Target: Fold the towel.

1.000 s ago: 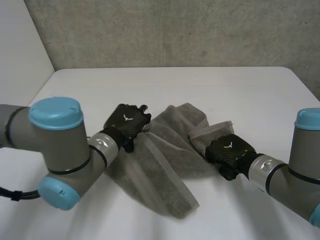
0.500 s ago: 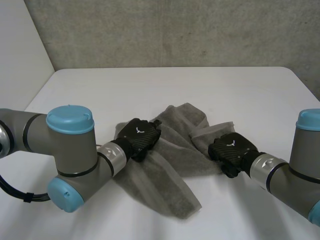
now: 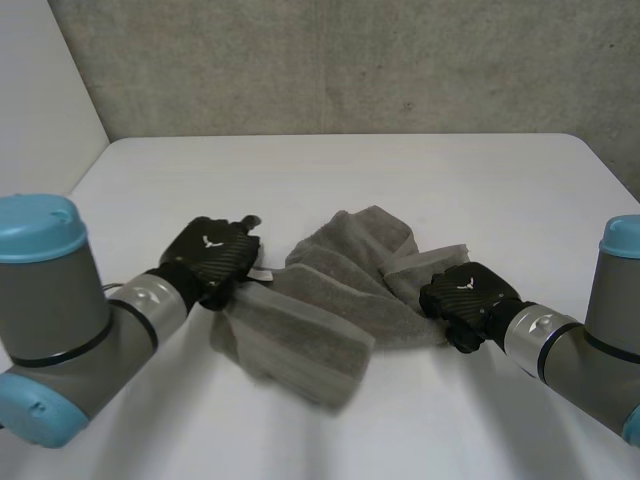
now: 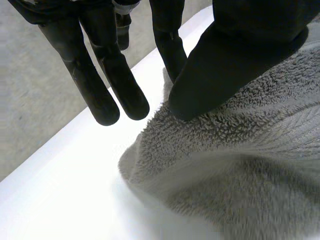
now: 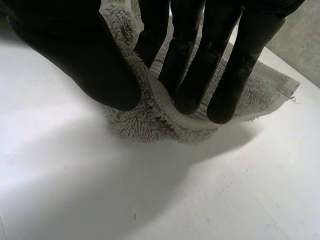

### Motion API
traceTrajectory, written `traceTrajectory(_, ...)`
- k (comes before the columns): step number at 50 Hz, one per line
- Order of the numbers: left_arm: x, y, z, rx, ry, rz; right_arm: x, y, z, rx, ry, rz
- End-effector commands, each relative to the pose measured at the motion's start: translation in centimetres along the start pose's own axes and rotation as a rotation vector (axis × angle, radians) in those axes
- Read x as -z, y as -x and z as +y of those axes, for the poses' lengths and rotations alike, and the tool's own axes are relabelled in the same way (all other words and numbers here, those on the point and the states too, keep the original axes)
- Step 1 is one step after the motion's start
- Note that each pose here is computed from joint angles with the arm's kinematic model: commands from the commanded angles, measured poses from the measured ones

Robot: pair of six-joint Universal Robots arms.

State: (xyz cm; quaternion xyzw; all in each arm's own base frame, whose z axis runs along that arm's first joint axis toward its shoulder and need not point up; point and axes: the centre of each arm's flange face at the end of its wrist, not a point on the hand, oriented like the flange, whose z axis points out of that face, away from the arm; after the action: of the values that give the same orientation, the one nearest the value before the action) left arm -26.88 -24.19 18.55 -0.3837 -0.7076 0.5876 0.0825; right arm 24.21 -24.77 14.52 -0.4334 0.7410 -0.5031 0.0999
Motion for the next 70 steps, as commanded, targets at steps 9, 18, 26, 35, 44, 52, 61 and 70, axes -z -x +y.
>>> traceTrajectory(9,0.4,-0.5,0.2,0.004,-0.001,0.012,0.0,0.1,0.0,0.0,0.0,-0.002)
traceTrajectory(18,0.3,-2.9,-1.2,-0.014,-0.05,0.069,0.0,0.1,0.1,-0.001,0.002,-0.004)
traceTrajectory(26,0.4,-6.0,-0.4,-0.041,-0.03,0.152,0.0,0.1,0.1,-0.002,0.003,-0.005)
traceTrajectory(35,0.0,-6.5,0.7,-0.04,0.005,0.168,0.0,0.1,0.1,-0.002,0.002,-0.003)
traceTrajectory(44,-0.1,-6.6,1.2,-0.039,0.015,0.172,0.0,0.1,0.2,-0.003,0.005,-0.004)
traceTrajectory(52,-0.8,-6.2,1.5,-0.043,0.02,0.12,-0.1,0.1,0.2,-0.002,0.004,-0.002)
traceTrajectory(61,-0.7,-5.4,1.8,-0.048,0.049,0.044,-0.1,0.1,0.2,-0.003,0.006,-0.003)
traceTrajectory(70,1.1,-4.2,-0.7,-0.048,-0.024,0.009,0.0,-0.3,0.2,-0.006,0.004,0.009)
